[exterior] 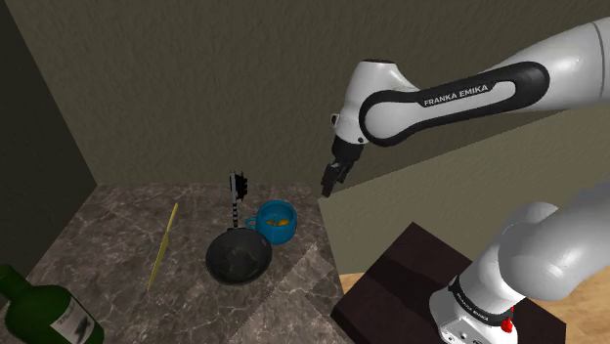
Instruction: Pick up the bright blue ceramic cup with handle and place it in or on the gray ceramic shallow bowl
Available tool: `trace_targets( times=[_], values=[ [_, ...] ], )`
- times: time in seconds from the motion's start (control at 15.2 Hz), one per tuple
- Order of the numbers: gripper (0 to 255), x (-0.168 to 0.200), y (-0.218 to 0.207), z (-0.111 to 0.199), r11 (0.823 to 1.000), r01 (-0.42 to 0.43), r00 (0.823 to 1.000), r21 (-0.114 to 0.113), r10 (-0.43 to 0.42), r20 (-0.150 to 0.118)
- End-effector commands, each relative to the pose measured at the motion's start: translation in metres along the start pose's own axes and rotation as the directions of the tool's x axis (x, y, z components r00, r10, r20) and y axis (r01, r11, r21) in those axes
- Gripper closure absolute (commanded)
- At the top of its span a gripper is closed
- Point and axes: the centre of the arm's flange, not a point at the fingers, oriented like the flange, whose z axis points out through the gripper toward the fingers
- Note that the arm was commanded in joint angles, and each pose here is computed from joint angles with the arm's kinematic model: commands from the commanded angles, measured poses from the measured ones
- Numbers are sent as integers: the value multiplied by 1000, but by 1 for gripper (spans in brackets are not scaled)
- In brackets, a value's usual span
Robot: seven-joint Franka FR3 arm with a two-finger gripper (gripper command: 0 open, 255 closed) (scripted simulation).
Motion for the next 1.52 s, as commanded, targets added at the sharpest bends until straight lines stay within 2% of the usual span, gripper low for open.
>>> trace_targets(
  times=[0.0, 1.19, 1.45],
  values=[
    [0, 18, -4, 19, 1000, 4, 1000, 3, -4, -4],
    [0, 162, -50, 198, 999, 43, 999, 22, -43, -20],
    [0, 163, -50, 219, 999, 43, 999, 22, -43, -20]
  ],
)
